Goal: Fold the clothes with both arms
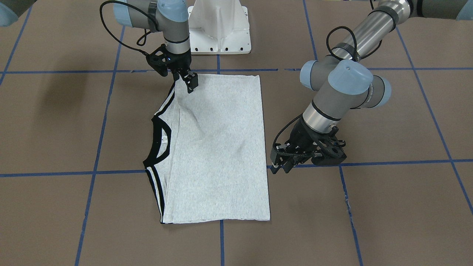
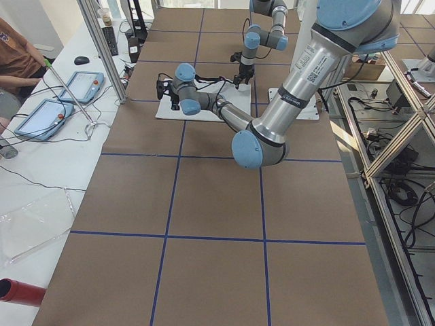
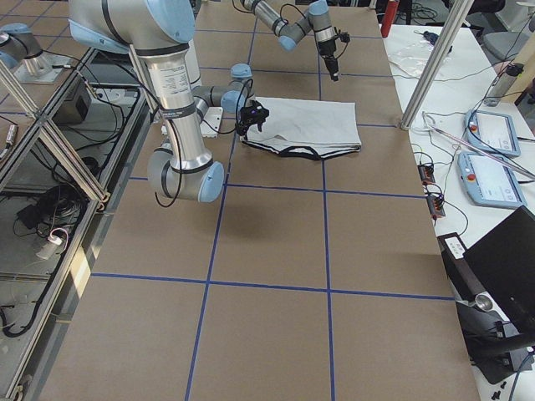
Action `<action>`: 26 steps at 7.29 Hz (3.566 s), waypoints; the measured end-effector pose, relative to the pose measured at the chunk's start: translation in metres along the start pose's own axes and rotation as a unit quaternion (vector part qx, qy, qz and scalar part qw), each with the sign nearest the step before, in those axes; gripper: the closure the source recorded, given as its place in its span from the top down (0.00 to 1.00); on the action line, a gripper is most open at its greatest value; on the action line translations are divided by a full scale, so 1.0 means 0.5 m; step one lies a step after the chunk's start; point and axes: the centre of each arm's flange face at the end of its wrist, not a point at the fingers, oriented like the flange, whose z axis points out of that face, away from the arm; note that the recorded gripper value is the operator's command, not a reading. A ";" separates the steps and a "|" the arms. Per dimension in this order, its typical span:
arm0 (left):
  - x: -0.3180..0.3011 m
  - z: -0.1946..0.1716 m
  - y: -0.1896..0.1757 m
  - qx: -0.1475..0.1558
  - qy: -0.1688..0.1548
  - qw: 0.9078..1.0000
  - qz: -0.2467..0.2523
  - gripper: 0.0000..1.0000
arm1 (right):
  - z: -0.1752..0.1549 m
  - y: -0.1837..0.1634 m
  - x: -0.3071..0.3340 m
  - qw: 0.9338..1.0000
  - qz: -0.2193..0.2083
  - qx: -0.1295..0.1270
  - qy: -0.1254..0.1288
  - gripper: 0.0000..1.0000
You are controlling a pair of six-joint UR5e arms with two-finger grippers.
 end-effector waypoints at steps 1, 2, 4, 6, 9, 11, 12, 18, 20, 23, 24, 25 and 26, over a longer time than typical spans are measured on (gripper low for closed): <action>-0.001 0.000 0.000 0.000 0.000 1.000 0.000 0.50 | -0.001 0.005 0.002 1.000 0.000 -0.002 0.000 0.92; -0.002 0.001 0.000 0.000 -0.001 1.000 0.000 0.50 | -0.003 0.011 0.004 1.000 -0.001 -0.005 0.000 0.94; -0.003 0.001 0.000 0.000 -0.001 1.000 -0.001 0.50 | -0.002 0.025 0.012 1.000 -0.003 -0.008 0.002 0.92; -0.005 0.002 0.000 0.000 -0.002 1.000 -0.001 0.50 | 0.009 0.032 0.018 1.000 -0.008 -0.006 0.007 0.70; -0.008 0.002 0.000 0.001 -0.003 1.000 -0.001 0.50 | 0.008 0.030 0.015 1.000 -0.003 -0.005 0.005 0.12; -0.011 0.002 0.000 0.001 -0.004 1.000 -0.001 0.50 | 0.008 0.026 0.015 1.000 -0.001 -0.004 0.005 0.00; -0.012 0.002 0.000 0.001 -0.004 1.000 -0.002 0.50 | 0.004 0.026 0.014 1.000 -0.001 -0.010 0.000 0.00; -0.016 -0.102 0.229 -0.028 0.026 0.993 -0.114 0.50 | -0.063 0.015 0.012 0.998 0.006 -0.040 -0.040 0.00; -0.037 -0.136 0.436 -0.019 -0.015 0.985 -0.172 0.50 | -0.074 0.006 0.024 0.998 0.014 -0.042 -0.042 0.00; -0.107 -0.121 0.653 -0.031 -0.068 0.968 -0.238 0.50 | -0.073 -0.001 0.038 0.998 0.019 -0.042 -0.039 0.00; -0.111 -0.112 0.696 -0.037 -0.078 0.966 -0.244 0.50 | -0.071 -0.001 0.039 0.998 0.019 -0.041 -0.038 0.00; -0.112 -0.106 0.723 -0.042 -0.083 0.965 -0.244 0.50 | -0.070 -0.002 0.040 0.998 0.019 -0.041 -0.037 0.00; -0.113 -0.103 0.749 -0.050 -0.087 0.965 -0.242 0.49 | -0.070 -0.002 0.040 0.998 0.019 -0.041 -0.037 0.00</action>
